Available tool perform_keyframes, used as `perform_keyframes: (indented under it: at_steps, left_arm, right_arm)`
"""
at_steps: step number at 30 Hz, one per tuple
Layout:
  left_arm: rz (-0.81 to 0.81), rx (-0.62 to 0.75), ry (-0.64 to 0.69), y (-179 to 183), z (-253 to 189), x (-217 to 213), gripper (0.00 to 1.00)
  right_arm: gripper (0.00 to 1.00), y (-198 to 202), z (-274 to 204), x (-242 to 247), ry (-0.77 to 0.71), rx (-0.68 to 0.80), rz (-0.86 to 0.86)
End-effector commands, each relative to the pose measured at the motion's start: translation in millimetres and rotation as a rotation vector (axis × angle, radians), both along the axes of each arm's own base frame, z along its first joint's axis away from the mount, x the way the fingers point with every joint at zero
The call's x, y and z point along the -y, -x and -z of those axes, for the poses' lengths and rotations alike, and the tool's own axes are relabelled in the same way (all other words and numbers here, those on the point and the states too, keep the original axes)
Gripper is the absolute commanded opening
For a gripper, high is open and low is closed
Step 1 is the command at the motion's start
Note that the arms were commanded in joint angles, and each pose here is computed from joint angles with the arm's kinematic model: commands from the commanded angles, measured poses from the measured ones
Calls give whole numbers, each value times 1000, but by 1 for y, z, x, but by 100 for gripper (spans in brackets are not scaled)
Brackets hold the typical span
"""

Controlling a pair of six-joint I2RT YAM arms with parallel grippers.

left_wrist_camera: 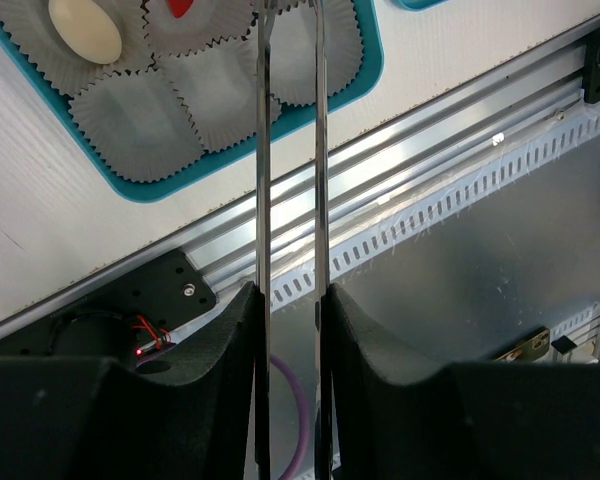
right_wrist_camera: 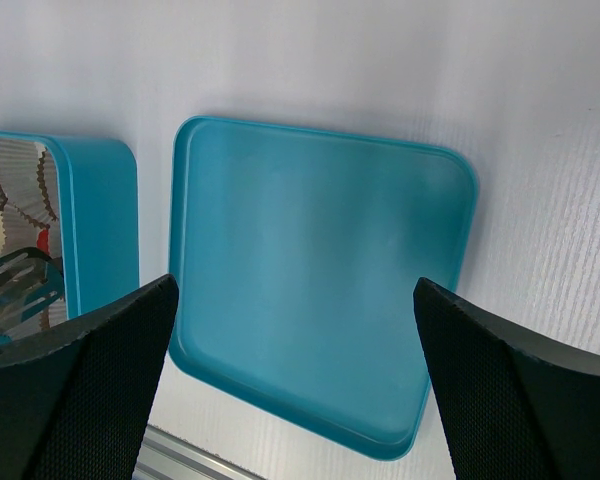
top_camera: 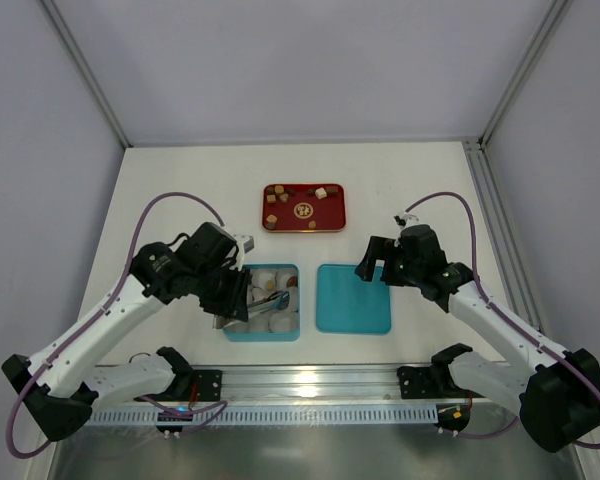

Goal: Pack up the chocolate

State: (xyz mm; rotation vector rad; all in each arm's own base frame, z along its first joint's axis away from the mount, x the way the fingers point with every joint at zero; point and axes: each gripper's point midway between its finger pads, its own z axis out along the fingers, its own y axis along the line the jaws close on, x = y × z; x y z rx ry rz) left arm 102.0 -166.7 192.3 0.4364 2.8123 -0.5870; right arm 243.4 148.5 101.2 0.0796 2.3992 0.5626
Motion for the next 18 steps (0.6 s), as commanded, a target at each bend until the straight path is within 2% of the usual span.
perform_keyframes:
  at_steps: [1,9,18]
  left_arm:
    - [-10,40,39,-7,-12,8,32]
    - [-7,45,41,-7,-14,9,36]
    - [-31,121,75,-18,-47,11,32]
  right_arm:
    - [100,-10,-17,-5,-20,57,-1]
    - [100,-10,-15,-6,-20,52,-3]
    - [100,-10,-16,-6,-19,56,-10]
